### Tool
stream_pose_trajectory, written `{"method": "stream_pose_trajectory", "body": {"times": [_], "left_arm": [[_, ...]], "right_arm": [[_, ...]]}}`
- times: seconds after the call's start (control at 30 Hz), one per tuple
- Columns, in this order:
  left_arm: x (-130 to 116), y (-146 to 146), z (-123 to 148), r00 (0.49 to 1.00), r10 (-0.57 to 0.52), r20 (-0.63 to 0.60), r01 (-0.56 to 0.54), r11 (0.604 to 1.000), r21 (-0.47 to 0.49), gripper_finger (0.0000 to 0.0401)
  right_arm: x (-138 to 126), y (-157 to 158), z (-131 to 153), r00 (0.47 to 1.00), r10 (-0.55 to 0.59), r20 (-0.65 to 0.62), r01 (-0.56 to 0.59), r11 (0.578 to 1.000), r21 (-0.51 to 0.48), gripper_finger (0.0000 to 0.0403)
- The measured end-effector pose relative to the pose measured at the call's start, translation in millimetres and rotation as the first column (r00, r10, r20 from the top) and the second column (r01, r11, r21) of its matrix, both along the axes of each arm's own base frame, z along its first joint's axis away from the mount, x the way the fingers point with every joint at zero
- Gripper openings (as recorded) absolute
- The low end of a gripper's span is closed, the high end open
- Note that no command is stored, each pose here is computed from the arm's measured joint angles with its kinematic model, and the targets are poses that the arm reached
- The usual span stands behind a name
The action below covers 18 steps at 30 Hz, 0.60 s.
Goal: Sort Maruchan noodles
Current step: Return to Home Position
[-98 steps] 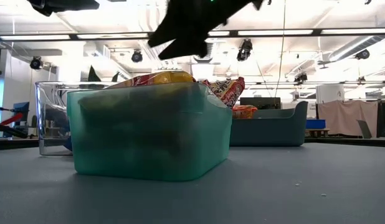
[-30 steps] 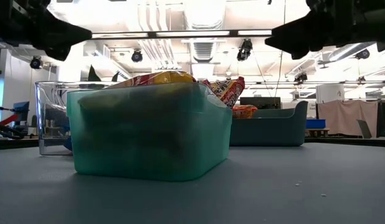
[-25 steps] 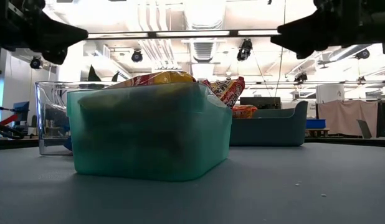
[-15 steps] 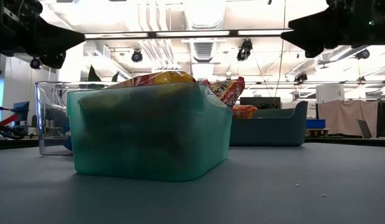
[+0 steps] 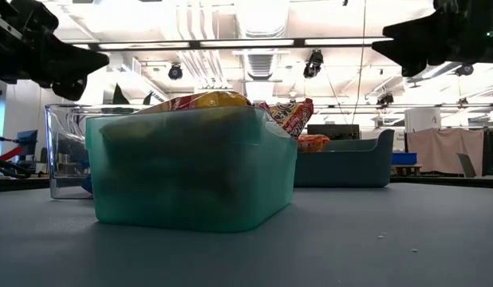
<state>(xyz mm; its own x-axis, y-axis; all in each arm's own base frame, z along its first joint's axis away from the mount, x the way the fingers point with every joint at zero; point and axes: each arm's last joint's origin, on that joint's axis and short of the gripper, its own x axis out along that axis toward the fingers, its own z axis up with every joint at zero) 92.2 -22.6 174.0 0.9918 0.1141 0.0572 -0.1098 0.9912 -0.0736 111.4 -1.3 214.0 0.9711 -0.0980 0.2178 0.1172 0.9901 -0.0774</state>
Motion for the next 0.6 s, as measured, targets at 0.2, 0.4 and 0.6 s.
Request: {"method": "stream_pose_trajectory", "body": {"times": [0.2, 0.4, 0.6], "left_arm": [[0.0, -0.4, -0.4, 1.000, -0.016, 0.007, 0.016, 1.000, 0.001, 0.0000], [0.2, -0.5, -0.7, 1.000, -0.016, 0.003, 0.016, 1.000, 0.007, 0.0000], [0.2, -0.5, -0.9, 1.000, -0.016, 0.002, 0.015, 1.000, 0.007, 0.0000]], "right_arm": [[-5.7, -0.6, -3.5, 1.000, -0.018, -0.011, 0.018, 1.000, 0.004, 0.0233], [-14.4, -0.8, -4.3, 1.000, -0.016, -0.005, 0.016, 1.000, 0.011, 0.0233], [-22.0, -0.8, -9.0, 1.000, -0.015, 0.015, 0.015, 1.000, 0.002, 0.0233]]}}
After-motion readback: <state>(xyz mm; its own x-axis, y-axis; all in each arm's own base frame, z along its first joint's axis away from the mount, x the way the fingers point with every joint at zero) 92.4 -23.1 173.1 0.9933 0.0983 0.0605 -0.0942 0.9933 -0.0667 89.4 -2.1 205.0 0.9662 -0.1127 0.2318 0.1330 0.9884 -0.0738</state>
